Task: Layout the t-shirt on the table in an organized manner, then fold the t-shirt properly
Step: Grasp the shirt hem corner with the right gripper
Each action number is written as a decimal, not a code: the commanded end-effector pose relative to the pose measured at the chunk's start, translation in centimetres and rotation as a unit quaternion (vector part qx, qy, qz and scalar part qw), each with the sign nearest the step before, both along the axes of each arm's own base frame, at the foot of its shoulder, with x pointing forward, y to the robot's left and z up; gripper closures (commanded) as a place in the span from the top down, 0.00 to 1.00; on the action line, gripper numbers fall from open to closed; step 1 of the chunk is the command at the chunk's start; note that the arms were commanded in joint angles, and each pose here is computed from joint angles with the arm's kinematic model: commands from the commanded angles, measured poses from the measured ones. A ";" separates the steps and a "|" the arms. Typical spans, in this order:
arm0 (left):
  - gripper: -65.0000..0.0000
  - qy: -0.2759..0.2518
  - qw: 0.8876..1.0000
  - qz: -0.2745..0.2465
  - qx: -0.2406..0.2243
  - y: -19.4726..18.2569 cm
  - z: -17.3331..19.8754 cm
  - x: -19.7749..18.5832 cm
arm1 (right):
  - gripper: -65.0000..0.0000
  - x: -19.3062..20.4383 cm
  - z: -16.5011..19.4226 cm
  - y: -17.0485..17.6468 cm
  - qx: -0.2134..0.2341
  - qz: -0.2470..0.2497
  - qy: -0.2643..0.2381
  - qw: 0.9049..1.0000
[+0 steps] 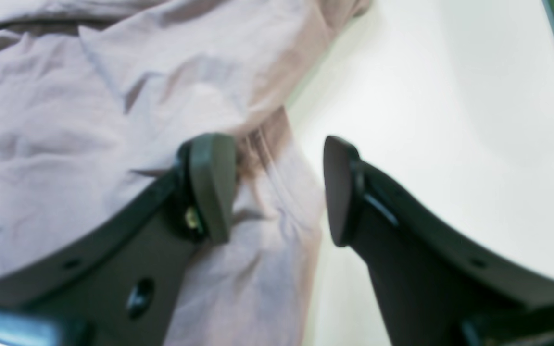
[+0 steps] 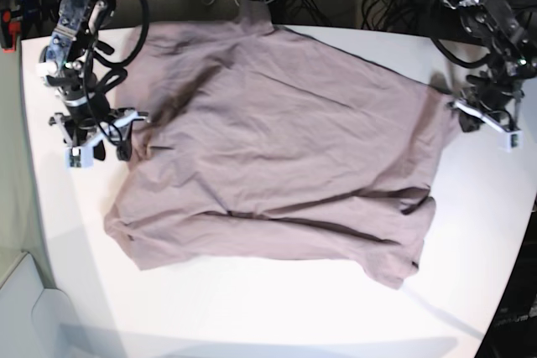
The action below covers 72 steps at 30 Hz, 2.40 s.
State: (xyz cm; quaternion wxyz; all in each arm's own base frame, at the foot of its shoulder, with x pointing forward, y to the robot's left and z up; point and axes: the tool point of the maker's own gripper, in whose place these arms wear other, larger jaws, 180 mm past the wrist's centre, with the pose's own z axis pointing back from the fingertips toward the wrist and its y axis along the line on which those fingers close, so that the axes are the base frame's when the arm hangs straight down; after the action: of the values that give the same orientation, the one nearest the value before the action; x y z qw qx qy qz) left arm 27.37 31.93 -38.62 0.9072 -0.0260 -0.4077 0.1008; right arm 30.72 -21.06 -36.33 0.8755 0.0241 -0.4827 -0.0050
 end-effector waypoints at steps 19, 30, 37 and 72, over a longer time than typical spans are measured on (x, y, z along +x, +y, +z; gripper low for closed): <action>0.00 -0.078 0.982 0.147 0.085 9.1 9.0 -6.0 | 0.46 5.5 4.8 9.0 -0.013 0.148 -0.074 0.986; 0.00 -0.062 0.969 0.224 0.088 12.3 8.5 -11.2 | 0.46 8.9 2.1 9.2 0.009 0.149 -0.037 0.988; 0.00 -0.049 0.969 0.225 0.090 12.8 8.1 -12.1 | 0.46 11.7 2.6 6.3 -0.012 0.139 -0.035 0.990; 0.00 -0.034 0.970 0.225 0.090 12.5 7.4 -13.0 | 0.47 16.2 -1.7 7.7 0.007 0.185 0.062 0.981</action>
State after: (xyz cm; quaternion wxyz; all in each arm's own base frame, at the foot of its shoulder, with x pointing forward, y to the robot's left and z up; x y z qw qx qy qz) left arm 13.91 43.84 -32.74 0.8546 0.1333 -0.4204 0.2741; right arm 45.23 -13.30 -40.35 0.9042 0.1147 -0.3830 0.1504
